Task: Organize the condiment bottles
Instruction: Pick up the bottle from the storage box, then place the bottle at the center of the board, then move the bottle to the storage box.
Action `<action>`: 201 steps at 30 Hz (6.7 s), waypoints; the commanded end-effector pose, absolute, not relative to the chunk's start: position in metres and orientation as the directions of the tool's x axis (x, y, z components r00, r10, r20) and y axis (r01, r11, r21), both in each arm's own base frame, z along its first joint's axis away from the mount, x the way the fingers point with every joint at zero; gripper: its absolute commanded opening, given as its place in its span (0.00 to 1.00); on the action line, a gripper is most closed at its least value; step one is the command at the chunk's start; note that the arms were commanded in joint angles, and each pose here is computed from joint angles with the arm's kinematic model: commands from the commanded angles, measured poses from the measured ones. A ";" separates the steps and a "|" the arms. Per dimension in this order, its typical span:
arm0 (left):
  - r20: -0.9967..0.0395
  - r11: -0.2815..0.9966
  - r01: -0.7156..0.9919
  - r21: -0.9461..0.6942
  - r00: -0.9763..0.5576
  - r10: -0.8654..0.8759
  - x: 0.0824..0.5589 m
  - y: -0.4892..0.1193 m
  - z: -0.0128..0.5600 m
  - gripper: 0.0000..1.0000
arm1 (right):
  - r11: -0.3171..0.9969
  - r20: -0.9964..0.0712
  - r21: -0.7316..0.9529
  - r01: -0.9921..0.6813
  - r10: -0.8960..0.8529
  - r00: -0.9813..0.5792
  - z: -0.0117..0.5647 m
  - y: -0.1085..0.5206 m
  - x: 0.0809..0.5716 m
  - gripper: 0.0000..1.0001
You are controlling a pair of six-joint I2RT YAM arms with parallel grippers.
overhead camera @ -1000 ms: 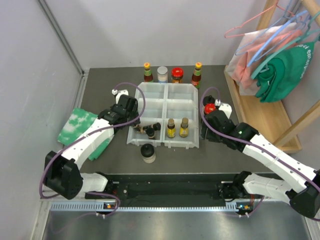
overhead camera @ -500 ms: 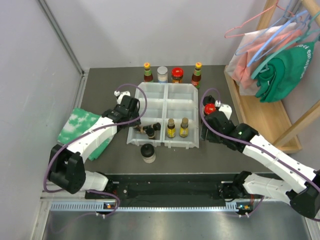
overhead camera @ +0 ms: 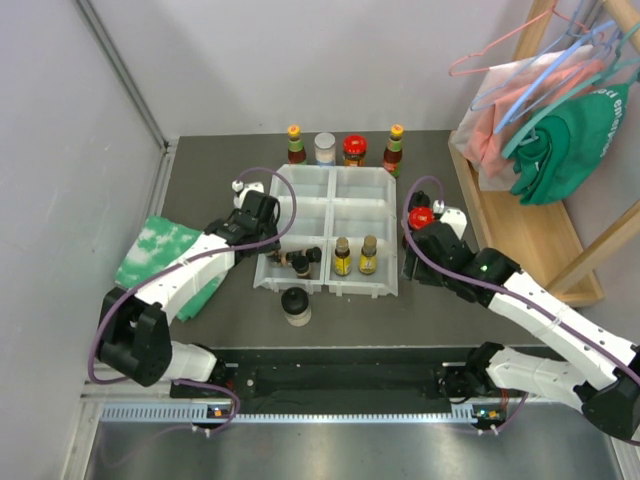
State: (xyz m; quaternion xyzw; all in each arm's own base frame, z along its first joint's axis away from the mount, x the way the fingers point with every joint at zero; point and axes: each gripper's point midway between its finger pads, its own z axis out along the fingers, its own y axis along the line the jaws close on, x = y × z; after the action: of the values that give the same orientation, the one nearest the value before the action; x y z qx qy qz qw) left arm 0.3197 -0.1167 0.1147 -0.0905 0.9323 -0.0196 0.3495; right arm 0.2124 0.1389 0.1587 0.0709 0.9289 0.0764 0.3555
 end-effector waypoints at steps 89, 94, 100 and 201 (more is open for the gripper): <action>-0.673 0.989 0.062 -0.132 -0.738 -0.044 0.296 -0.136 0.172 0.80 | 0.966 -0.673 0.258 0.017 0.192 -0.714 0.178 0.141 0.207 0.70; -0.627 0.989 0.132 -0.064 -0.777 0.063 0.303 -0.162 0.140 0.78 | 0.964 -0.666 0.266 0.015 0.195 -0.720 0.174 0.141 0.204 0.70; -0.589 0.988 0.137 -0.074 -0.805 0.068 0.309 -0.176 0.106 0.77 | 0.964 -0.666 0.267 0.010 0.192 -0.721 0.174 0.141 0.203 0.70; -0.661 0.914 -0.379 -0.147 -0.650 -0.376 0.340 -0.057 0.187 0.99 | 0.489 -0.840 -0.055 -0.871 -0.495 -0.224 0.304 0.331 0.313 0.79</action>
State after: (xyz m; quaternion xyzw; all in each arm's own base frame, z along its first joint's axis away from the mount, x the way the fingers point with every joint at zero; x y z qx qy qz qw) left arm 0.3487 -0.0986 0.1668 -0.1446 0.9209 -0.0250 0.3610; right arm 0.3151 0.2981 0.2970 -0.3584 0.8080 0.1767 0.4330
